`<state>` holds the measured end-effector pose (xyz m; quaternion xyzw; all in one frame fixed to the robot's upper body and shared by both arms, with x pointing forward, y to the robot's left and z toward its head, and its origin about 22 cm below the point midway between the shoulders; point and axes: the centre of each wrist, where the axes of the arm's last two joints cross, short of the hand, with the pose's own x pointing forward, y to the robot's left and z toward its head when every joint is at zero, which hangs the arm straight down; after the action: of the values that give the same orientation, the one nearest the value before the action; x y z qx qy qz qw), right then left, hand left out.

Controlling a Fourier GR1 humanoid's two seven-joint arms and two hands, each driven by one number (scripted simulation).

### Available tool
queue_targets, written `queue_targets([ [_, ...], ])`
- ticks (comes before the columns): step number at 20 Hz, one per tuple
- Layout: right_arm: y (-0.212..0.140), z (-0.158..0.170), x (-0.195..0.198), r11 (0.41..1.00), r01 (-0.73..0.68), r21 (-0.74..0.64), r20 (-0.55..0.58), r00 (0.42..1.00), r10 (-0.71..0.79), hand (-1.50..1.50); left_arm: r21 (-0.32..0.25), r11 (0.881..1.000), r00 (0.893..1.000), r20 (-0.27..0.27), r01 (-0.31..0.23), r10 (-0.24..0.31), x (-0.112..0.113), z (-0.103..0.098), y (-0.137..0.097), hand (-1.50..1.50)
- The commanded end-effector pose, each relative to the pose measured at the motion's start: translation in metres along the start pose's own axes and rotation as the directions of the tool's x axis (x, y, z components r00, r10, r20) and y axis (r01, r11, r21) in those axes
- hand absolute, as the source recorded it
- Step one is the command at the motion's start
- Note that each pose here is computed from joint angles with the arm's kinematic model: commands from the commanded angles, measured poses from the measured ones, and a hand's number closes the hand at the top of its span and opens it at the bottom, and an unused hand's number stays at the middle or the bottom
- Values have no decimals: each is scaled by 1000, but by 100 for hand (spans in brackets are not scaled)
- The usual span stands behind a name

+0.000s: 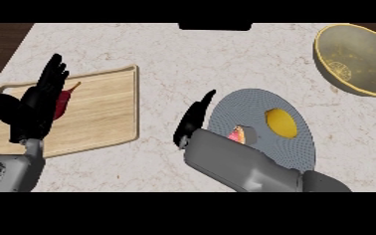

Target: Pick the cupcake from the placemat and place it in the bowl

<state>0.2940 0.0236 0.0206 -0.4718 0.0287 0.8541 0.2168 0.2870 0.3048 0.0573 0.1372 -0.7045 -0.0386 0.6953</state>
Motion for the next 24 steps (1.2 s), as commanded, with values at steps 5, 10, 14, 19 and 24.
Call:
queue_targets([
  [5,18,3,25,997,-48,61,-77,996,53,-150,23,1000,1000,-15,10,-10,-2,0,2,0],
  [10,17,-4,12,996,-28,89,-80,996,35,-150,16,1000,1000,4,-7,6,-13,18,0,0],
  [14,28,-1,25,998,-22,53,-98,995,27,-150,23,999,1000,-4,21,-21,13,10,3,0],
  [19,43,-20,29,998,-17,57,-132,991,24,-150,19,1000,1000,5,-8,8,-7,1,14,0],
  [24,42,-44,13,984,14,179,-103,995,5,150,9,1000,1000,7,5,-5,-8,13,9,0],
])
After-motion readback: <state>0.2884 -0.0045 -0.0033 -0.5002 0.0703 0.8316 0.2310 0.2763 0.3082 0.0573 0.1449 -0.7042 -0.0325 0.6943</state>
